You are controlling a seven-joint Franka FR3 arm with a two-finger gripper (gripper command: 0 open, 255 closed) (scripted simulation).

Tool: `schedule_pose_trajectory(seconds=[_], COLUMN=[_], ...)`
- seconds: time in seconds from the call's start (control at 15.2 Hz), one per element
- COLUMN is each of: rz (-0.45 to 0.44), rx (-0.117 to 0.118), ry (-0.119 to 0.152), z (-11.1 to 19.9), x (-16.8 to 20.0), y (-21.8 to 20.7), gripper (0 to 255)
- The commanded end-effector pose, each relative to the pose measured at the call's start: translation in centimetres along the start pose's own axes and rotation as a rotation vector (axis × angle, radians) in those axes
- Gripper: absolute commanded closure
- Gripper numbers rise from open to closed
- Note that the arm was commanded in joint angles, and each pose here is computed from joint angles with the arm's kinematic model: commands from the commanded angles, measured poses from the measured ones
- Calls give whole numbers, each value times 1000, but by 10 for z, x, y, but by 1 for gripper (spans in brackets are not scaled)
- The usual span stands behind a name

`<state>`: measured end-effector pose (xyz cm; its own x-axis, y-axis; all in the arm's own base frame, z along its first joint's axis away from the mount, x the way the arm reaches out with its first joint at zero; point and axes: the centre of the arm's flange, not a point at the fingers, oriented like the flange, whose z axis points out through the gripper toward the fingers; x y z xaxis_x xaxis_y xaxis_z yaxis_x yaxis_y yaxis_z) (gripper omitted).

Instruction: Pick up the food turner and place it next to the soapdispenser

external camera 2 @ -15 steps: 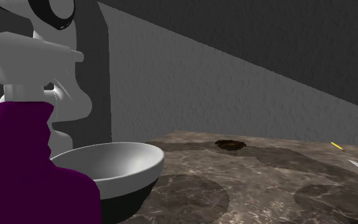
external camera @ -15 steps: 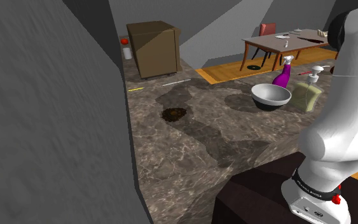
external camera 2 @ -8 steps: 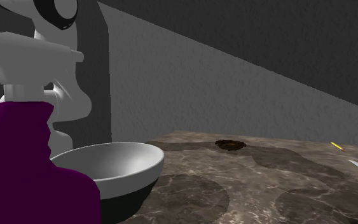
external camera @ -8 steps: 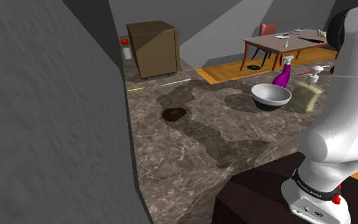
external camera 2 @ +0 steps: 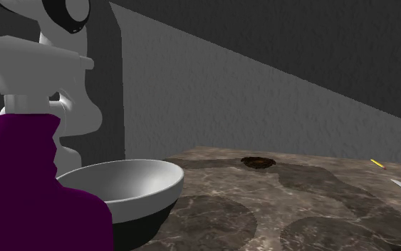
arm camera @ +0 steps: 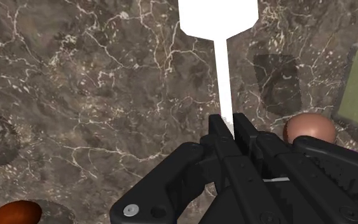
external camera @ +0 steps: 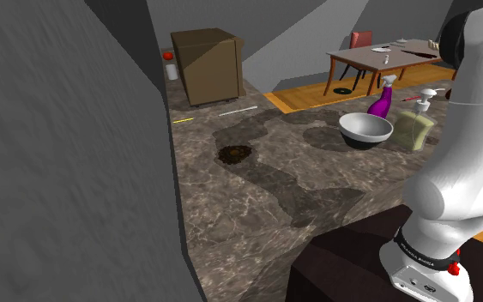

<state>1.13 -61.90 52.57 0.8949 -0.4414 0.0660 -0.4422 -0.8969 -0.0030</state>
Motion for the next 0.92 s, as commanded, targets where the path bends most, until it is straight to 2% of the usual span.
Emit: schedule_pose_trajectory(seconds=[0.0, 0.86], rz=[0, 0], rx=[0, 0], ry=[0, 0], z=[11, 80], x=[0, -5], y=[1, 1], gripper=[255, 255])
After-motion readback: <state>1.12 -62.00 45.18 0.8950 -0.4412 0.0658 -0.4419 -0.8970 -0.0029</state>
